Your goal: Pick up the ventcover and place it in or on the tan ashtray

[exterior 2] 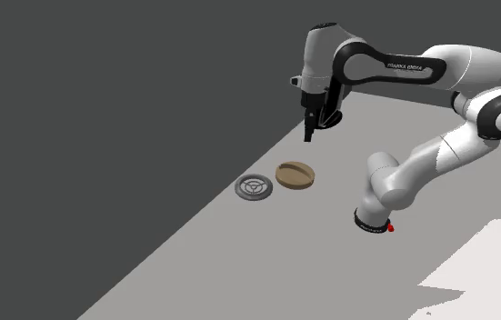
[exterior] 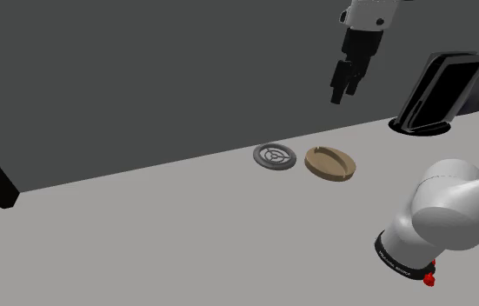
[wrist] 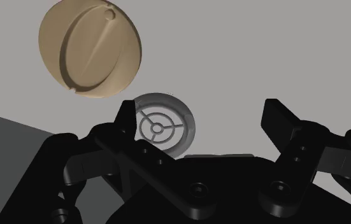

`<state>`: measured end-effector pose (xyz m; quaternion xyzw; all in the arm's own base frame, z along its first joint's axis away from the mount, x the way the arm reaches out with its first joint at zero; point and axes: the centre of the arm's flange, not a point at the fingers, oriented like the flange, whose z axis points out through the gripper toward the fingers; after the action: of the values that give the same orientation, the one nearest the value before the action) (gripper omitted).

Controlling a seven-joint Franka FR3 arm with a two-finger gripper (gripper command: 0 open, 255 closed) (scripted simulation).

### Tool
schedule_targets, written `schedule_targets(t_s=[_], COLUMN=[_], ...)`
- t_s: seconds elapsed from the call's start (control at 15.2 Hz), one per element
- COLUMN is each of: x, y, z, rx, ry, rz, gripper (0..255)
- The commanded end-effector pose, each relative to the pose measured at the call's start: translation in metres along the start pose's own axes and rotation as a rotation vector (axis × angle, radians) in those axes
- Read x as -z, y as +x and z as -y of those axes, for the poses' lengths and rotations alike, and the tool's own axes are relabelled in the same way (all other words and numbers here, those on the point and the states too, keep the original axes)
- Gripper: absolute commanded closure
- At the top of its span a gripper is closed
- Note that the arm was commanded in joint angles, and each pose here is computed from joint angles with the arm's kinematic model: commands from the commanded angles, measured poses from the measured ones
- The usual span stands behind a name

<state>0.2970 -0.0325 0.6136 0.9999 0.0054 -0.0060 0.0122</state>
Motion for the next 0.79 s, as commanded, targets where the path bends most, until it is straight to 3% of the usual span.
schedule_targets(t_s=[0.0,0.73], x=[0.000,-0.114], y=[0.000,0.076], z=[0.000,-0.039], rx=[0.000,0.007], ry=[0.000,-0.024], rz=[0.000,-0.017], gripper=[0,0])
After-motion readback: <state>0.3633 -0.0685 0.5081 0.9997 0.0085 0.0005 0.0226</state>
